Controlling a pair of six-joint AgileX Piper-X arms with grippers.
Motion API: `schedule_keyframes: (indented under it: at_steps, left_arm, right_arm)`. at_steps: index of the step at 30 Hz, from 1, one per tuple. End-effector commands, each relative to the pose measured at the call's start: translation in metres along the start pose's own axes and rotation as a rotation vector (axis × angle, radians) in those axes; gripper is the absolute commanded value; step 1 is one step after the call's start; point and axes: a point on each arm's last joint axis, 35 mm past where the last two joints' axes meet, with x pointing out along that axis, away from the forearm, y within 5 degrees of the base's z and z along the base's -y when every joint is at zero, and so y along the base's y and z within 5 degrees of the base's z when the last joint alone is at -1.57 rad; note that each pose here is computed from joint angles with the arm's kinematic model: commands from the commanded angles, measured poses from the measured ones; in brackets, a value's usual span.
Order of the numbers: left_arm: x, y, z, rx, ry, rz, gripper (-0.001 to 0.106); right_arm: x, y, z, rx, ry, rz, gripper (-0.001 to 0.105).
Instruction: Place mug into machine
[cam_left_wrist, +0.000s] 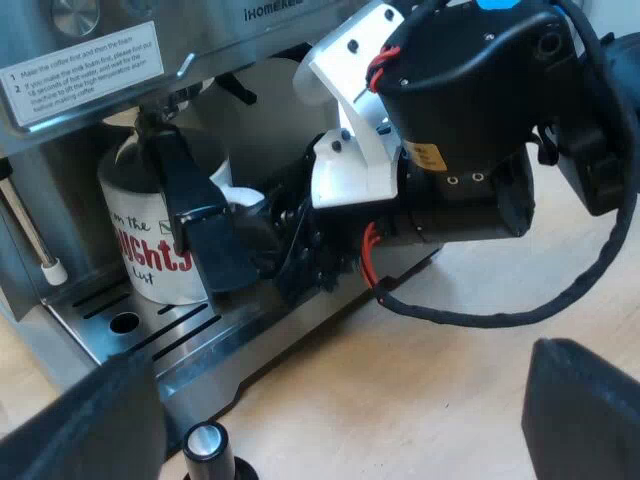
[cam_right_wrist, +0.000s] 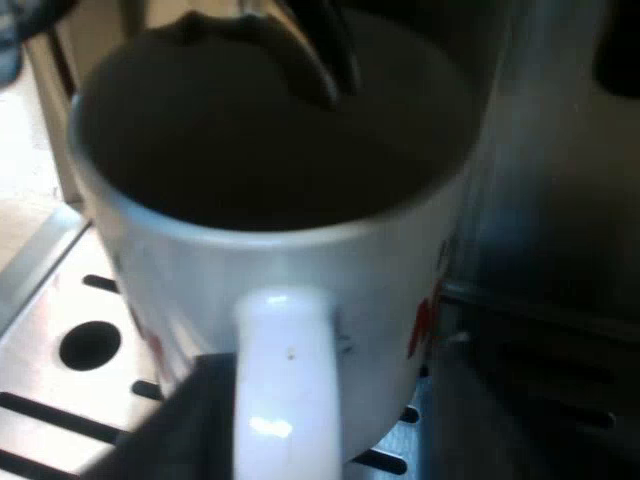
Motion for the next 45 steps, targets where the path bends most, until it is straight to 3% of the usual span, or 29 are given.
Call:
schedule_keyframes:
  at_steps: [1, 10, 18, 22, 37, 45]
  left_arm:
    - [-0.001, 0.000, 0.001, 0.003, -0.014, 0.008, 0.079]
    - [-0.001, 0.000, 0.001, 0.003, -0.014, 0.008, 0.079]
    - [-0.001, 0.000, 0.001, 0.003, -0.014, 0.008, 0.079]
    - [-0.001, 0.000, 0.001, 0.003, -0.014, 0.008, 0.079]
    - [-0.001, 0.000, 0.001, 0.003, -0.014, 0.006, 0.079]
    - [-0.001, 0.000, 0.001, 0.003, -0.013, 0.004, 0.079]
  right_arm:
    - [-0.007, -0.001, 0.011, 0.003, -0.030, -0.002, 0.056]
    - [-0.027, 0.002, 0.025, -0.005, -0.054, 0.028, 0.056]
    - [-0.047, 0.005, 0.028, -0.049, 0.006, 0.037, 0.056]
    - [-0.067, 0.006, 0.030, -0.035, 0.031, -0.001, 0.056]
    - [-0.112, 0.003, 0.054, 0.009, -0.086, 0.057, 0.056]
    - [-0.133, -0.014, 0.060, -0.001, -0.073, 0.058, 0.056]
